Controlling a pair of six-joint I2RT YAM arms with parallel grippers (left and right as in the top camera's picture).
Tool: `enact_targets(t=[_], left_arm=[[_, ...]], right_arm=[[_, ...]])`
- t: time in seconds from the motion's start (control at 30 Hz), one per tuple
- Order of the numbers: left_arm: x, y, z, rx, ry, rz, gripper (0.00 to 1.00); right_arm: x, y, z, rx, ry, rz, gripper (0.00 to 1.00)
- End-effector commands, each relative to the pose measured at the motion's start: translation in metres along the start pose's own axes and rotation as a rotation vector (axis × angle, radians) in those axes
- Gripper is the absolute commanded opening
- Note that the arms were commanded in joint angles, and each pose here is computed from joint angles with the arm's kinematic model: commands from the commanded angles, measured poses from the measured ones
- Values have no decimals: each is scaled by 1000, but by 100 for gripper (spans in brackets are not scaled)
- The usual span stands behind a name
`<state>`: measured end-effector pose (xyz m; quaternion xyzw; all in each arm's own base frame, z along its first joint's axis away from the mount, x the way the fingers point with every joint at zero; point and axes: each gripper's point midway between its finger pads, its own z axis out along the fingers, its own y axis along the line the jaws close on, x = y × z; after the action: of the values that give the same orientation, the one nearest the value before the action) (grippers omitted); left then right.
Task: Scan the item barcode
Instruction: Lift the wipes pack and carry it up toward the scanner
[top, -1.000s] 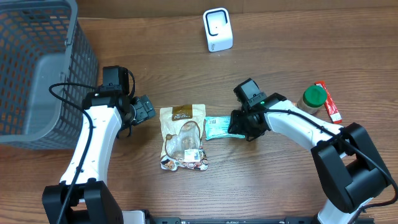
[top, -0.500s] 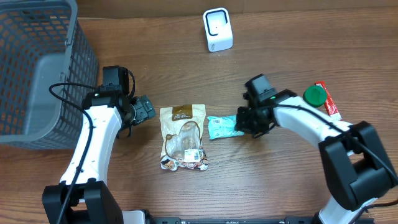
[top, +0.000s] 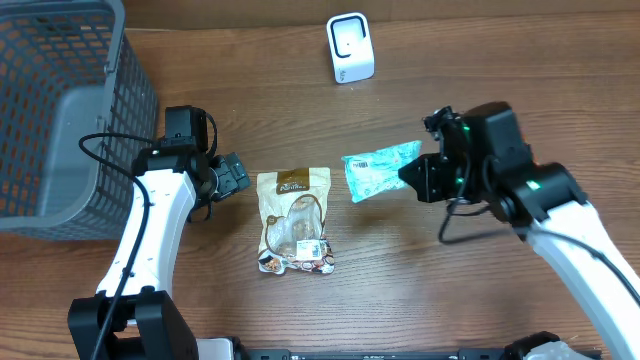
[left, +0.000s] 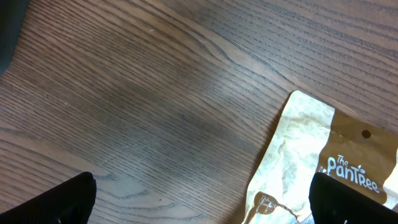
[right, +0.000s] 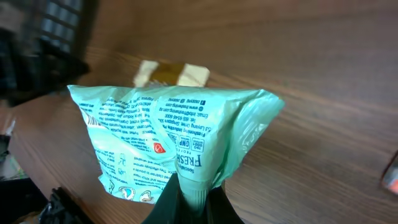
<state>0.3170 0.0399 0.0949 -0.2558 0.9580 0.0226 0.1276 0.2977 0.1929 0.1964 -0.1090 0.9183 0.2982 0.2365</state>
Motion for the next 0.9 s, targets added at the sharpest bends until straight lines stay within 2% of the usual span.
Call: enact_targets(t=[0.0, 0.53, 0.87], left_arm=[[-6, 0, -4, -2, -21, 8, 100], [-6, 0, -4, -3, -20, 8, 100], [-6, 0, -4, -3, -20, 8, 100]], right_arm=[[-10, 8, -20, 8, -78, -73, 4], [-14, 12, -23, -3, -97, -83, 3], [-63, 31, -44, -9, -243, -174, 3]])
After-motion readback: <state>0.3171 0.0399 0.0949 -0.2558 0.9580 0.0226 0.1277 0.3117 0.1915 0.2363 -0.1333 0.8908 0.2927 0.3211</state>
